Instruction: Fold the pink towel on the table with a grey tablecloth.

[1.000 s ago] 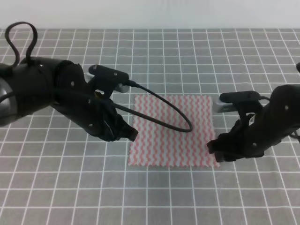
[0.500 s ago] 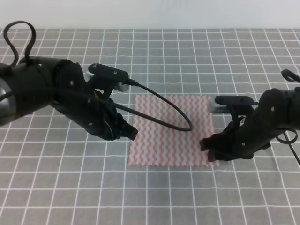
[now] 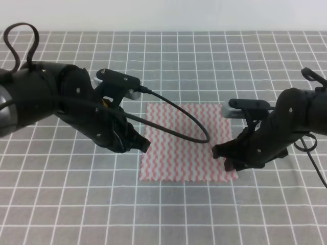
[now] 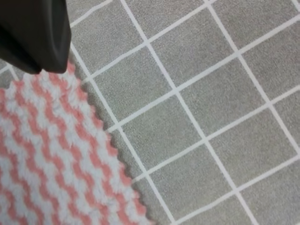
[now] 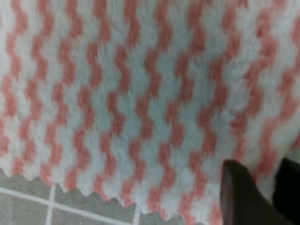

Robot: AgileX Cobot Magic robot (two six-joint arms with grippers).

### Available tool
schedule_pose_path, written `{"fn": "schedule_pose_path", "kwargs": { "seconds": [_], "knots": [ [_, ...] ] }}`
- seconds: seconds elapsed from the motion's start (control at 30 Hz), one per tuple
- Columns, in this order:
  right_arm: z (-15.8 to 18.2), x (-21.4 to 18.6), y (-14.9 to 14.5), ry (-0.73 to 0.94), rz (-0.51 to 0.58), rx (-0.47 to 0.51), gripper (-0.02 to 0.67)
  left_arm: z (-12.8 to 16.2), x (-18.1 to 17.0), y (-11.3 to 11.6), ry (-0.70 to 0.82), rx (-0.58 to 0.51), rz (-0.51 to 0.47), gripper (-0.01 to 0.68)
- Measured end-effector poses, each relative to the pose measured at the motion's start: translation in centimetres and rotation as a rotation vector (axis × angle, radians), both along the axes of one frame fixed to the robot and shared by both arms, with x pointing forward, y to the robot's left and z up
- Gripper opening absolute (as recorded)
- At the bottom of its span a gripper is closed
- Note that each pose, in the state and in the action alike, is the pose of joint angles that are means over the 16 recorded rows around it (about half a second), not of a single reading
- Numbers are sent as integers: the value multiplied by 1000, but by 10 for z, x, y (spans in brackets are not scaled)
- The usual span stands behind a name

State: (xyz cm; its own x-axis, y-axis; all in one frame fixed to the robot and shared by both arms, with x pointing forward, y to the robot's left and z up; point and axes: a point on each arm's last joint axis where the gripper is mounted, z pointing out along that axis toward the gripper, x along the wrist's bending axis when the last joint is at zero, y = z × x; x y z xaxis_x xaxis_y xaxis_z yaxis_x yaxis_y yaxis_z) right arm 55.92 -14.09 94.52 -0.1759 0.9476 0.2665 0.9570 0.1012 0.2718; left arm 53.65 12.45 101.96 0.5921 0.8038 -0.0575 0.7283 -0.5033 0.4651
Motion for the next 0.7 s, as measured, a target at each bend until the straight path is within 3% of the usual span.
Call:
{"fn": "schedule_pose_path", "kwargs": {
  "seconds": [0.17, 0.3, 0.7],
  "knots": [
    [6, 2, 1, -15, 10, -1, 59, -1, 0, 1, -13, 32, -46, 10],
    [14, 5, 1, -38, 25, -3, 22, -1, -2, 1, -24, 58, -119, 60],
    [49, 24, 8, -153, 86, 4, -13, -1, -15, -11, -66, 96, -503, 374]
  ]
}}
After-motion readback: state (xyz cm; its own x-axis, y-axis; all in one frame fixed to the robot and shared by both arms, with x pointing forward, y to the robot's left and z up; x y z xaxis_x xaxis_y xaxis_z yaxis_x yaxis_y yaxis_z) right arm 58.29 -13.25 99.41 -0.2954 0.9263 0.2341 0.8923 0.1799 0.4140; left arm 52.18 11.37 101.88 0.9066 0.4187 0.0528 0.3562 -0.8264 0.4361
